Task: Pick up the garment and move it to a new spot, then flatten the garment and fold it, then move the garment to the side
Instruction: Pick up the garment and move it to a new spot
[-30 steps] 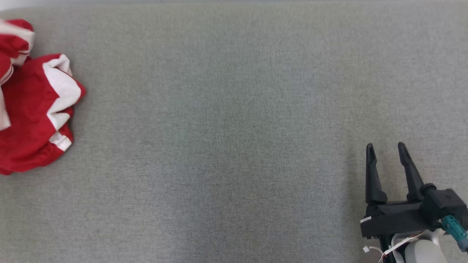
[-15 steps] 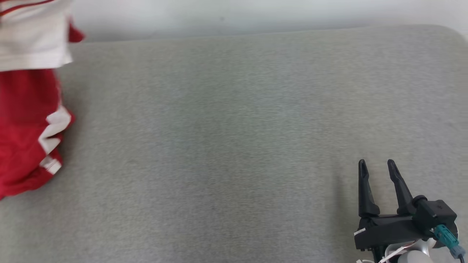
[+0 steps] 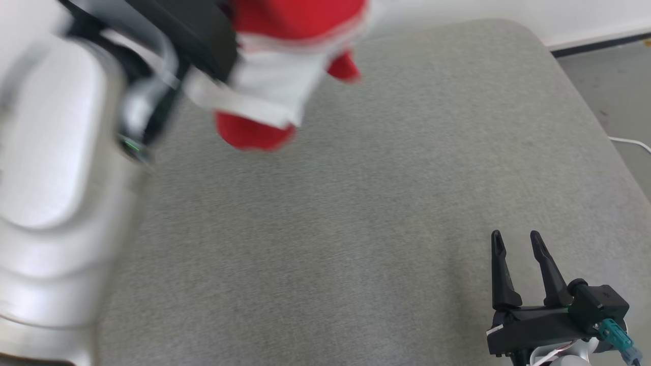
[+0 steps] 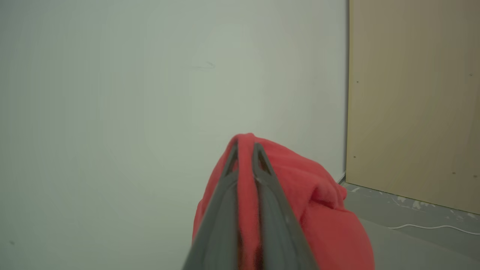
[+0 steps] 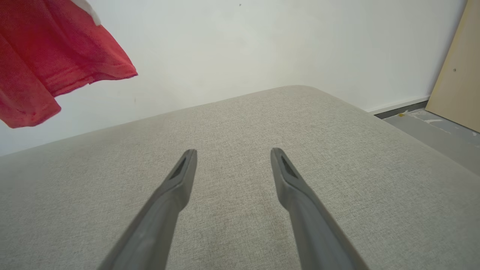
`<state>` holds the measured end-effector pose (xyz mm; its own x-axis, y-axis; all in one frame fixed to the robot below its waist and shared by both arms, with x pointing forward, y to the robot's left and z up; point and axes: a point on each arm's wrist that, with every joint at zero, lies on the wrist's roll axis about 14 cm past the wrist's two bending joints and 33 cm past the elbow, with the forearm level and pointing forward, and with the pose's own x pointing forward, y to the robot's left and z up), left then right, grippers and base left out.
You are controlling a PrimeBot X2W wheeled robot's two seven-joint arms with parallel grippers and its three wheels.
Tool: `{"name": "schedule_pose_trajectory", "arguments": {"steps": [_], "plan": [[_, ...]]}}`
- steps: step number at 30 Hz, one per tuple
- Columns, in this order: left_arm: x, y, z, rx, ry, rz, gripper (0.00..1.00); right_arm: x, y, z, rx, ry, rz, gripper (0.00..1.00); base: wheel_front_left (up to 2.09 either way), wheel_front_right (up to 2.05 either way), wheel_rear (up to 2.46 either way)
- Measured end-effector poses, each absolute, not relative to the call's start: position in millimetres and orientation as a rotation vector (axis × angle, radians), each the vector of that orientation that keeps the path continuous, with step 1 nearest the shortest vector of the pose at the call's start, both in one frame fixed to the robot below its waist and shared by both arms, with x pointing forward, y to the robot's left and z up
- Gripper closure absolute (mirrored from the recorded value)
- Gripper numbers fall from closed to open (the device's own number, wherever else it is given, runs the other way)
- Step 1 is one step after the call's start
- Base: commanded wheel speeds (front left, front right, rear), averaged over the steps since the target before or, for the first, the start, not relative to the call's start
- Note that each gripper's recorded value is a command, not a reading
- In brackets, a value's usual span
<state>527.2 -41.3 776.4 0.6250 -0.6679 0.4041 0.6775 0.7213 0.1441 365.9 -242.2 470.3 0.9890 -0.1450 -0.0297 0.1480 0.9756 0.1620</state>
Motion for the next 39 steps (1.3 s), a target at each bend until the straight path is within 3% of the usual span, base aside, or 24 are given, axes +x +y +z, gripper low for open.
{"name": "schedule_pose_trajectory", "arguments": {"steps": [8, 18, 19, 20, 21, 27, 33, 39], "plan": [[510.1, -90.0, 653.0, -0.126, -0.179, -0.892, 1.0, 360.7, -253.1, 466.3, 0.156, 0.032, -0.184, 0.0, 0.0, 0.0, 0.0], [471.2, -74.6, 508.5, -0.232, 0.164, -0.807, 1.0, 371.4, -240.9, 461.6, 0.156, 0.045, -0.143, 0.0, 0.0, 0.0, 0.0], [470.4, -71.5, 504.1, -0.235, 0.169, -0.793, 0.81, 372.1, -240.3, 461.1, 0.155, 0.046, -0.141, 0.0, 0.0, 0.0, 0.0], [470.2, -69.6, 503.4, -0.242, 0.167, -0.784, 0.05, 373.2, -238.9, 461.0, 0.155, 0.046, -0.136, 0.0, 0.0, 0.0, 0.0], [470.2, -68.3, 505.3, -0.252, 0.156, -0.776, 0.0, 374.4, -237.3, 461.4, 0.154, 0.045, -0.131, 0.0, 0.0, 0.0, 0.0], [483.2, -40.2, 544.5, -0.272, -0.024, -0.685, 0.0, 377.9, -227.6, 468.5, 0.133, 0.025, -0.095, 0.0, 0.0, 0.0, 0.0], [495.5, 23.3, 585.4, -0.223, -0.186, -0.518, 0.0, 376.9, -213.9, 480.5, 0.126, -0.009, -0.05, 0.0, 0.0, 0.0, 0.0], [490.7, 95.2, 595.0, -0.182, -0.234, -0.338, 0.0, 379.5, -197.6, 491.8, 0.124, -0.042, 0.002, 0.0, 0.0, 0.0, 0.0]]}}
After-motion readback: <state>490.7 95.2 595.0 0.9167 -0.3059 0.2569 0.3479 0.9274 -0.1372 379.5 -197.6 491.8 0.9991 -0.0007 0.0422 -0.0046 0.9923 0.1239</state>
